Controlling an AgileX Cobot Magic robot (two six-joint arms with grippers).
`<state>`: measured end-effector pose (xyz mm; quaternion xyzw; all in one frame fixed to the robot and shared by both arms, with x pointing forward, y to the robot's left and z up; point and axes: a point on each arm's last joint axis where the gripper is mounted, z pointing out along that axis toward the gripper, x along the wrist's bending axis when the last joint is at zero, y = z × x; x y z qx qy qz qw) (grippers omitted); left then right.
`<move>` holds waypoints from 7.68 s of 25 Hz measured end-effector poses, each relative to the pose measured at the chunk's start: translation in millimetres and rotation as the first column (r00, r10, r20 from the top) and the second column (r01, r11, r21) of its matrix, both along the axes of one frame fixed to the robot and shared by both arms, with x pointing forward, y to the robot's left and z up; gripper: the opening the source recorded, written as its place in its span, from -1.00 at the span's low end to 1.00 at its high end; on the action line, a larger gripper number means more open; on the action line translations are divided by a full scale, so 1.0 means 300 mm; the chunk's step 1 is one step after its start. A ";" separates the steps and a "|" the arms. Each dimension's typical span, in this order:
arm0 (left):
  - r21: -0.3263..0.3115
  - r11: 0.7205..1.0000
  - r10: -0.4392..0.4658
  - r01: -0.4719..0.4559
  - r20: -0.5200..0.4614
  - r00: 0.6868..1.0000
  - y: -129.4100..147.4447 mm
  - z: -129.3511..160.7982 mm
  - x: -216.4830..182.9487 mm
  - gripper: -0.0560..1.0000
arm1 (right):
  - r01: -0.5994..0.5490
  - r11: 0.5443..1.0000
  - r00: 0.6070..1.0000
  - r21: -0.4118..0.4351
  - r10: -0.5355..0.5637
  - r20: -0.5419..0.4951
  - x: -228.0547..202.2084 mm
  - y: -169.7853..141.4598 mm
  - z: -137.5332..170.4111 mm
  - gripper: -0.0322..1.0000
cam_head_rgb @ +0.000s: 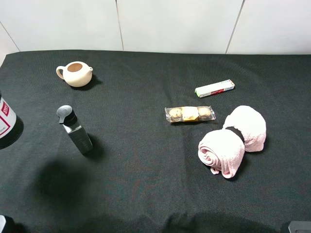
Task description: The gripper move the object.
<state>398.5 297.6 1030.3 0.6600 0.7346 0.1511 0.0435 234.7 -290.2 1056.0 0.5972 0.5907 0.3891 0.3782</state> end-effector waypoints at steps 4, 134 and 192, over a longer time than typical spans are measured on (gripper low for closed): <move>-0.002 1.000 -0.008 0.008 -0.054 0.998 -0.010 -0.051 0.050 -0.58 | 0.000 1.000 1.000 0.000 0.000 0.000 0.000 0.000 0.000 0.41; -0.075 0.997 0.015 -0.019 -0.060 0.998 -0.027 -0.208 0.132 0.68 | 0.000 1.000 1.000 0.000 0.000 0.000 0.000 0.000 0.000 0.41; -0.127 0.984 -0.023 0.122 0.593 0.805 0.045 0.051 -0.603 0.68 | 0.000 1.000 1.000 0.000 0.000 0.000 0.000 0.000 0.000 0.41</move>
